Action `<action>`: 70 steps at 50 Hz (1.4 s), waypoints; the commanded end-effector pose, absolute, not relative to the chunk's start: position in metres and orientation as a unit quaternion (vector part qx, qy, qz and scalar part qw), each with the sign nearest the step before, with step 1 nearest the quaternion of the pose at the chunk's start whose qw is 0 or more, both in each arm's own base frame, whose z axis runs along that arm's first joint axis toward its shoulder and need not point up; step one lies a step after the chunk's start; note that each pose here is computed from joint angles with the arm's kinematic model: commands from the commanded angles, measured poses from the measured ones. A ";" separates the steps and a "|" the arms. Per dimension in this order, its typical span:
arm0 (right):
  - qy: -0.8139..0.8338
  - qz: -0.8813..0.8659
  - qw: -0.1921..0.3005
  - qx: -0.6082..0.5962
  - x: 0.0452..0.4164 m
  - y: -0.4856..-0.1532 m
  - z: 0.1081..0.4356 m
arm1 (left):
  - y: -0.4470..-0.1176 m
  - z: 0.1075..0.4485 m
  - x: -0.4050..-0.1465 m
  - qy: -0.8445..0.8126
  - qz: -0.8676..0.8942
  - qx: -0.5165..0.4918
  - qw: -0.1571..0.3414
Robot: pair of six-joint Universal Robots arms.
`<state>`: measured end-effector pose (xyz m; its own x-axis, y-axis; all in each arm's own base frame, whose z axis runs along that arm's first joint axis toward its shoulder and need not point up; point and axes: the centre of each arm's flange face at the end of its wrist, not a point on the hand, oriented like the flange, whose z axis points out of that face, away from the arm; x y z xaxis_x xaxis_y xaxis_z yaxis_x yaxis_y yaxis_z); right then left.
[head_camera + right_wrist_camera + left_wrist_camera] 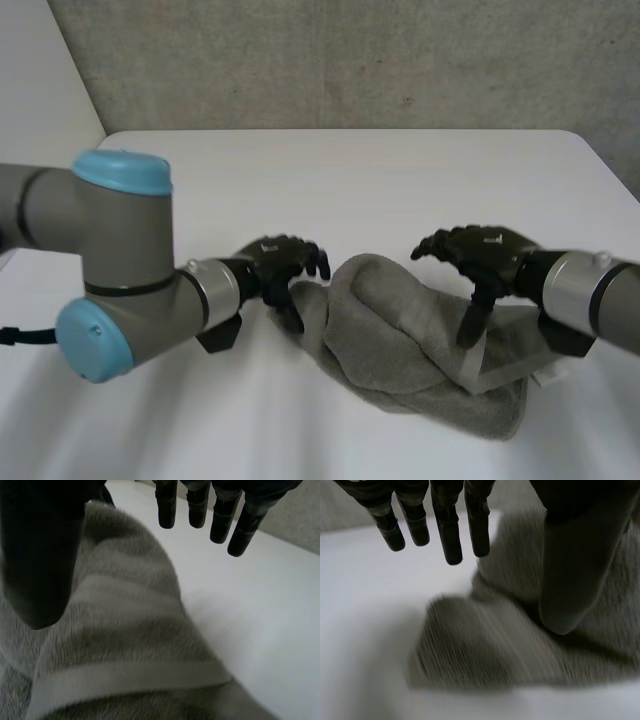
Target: Fold the towel.
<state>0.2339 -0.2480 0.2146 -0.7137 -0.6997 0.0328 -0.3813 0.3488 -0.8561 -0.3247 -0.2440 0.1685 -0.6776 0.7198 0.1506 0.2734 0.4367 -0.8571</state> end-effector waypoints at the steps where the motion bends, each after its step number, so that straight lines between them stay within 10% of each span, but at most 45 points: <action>1: 0.808 -0.453 0.166 -0.337 0.233 -0.247 0.174 | -0.234 0.139 -0.330 -0.823 0.395 -0.325 0.246; 14: 0.770 -0.488 0.193 -0.363 0.249 -0.261 0.180 | -0.236 0.176 -0.326 -0.816 0.444 -0.300 0.215; 24: 0.519 -0.762 0.163 -0.352 0.258 -0.282 0.328 | -0.256 0.296 -0.289 -0.707 0.645 -0.181 0.226; 30: 0.462 -0.804 0.195 -0.320 0.251 -0.275 0.363 | -0.244 0.321 -0.276 -0.668 0.684 -0.166 0.241; 41: 0.581 -0.690 0.236 -0.361 0.227 -0.265 0.294 | -0.241 0.266 -0.296 -0.714 0.624 -0.194 0.252; 56: 0.703 -0.640 -0.054 -0.306 0.172 -0.303 0.227 | -0.231 0.149 -0.331 -0.798 0.496 -0.243 0.242; 70: 0.738 -0.549 0.129 -0.371 0.236 -0.252 0.176 | -0.232 0.134 -0.330 -0.803 0.496 -0.264 0.199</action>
